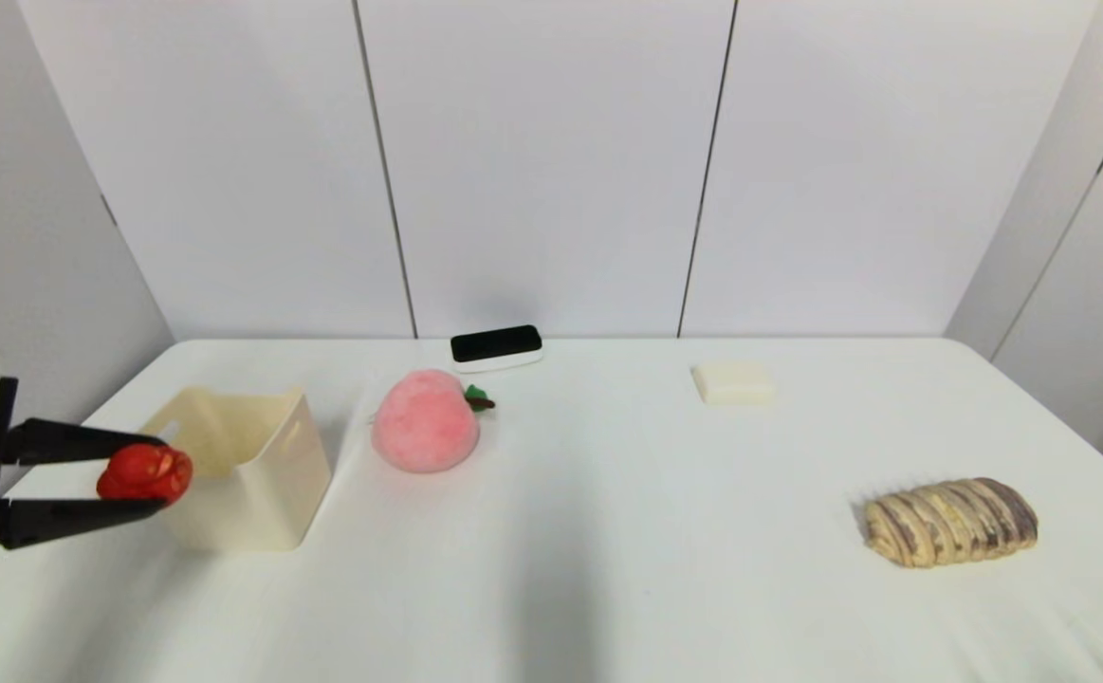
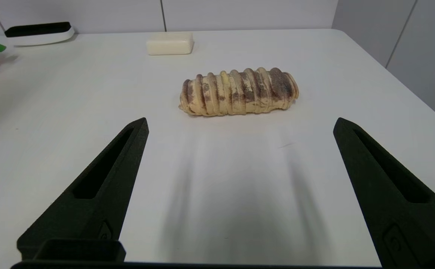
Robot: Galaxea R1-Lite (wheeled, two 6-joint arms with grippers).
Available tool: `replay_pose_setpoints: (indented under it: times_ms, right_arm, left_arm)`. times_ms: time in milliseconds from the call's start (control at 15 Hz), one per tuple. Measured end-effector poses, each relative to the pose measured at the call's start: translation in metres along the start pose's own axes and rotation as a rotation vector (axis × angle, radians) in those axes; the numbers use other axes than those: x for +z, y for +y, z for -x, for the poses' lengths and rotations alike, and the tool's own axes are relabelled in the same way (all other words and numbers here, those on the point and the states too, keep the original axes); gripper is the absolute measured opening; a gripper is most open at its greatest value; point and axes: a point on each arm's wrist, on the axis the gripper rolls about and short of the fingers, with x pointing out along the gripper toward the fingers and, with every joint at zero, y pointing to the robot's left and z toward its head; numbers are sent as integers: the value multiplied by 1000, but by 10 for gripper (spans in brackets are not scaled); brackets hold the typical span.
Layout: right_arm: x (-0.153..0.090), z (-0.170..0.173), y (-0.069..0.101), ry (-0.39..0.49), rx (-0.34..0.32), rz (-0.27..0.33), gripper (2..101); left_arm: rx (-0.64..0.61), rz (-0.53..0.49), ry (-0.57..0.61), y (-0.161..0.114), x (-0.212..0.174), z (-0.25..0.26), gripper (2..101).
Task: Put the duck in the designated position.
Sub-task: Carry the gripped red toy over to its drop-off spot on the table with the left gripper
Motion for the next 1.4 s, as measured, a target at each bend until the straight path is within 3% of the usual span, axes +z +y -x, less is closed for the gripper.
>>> replay_pose_setpoints:
  times_ms: [267,533,1400]
  right_arm:
    - [0,0,0,0,0,0,980]
    - [0,0,0,0,0,0,980]
    - [0,0,0,0,0,0,980]
  left_arm:
    - [-108,-30,15,-34,-30,-9,352]
    - [-141,-50,55,-50,-55,-15,348]
    - [-143,-37,83,-48,-103,-32,337]
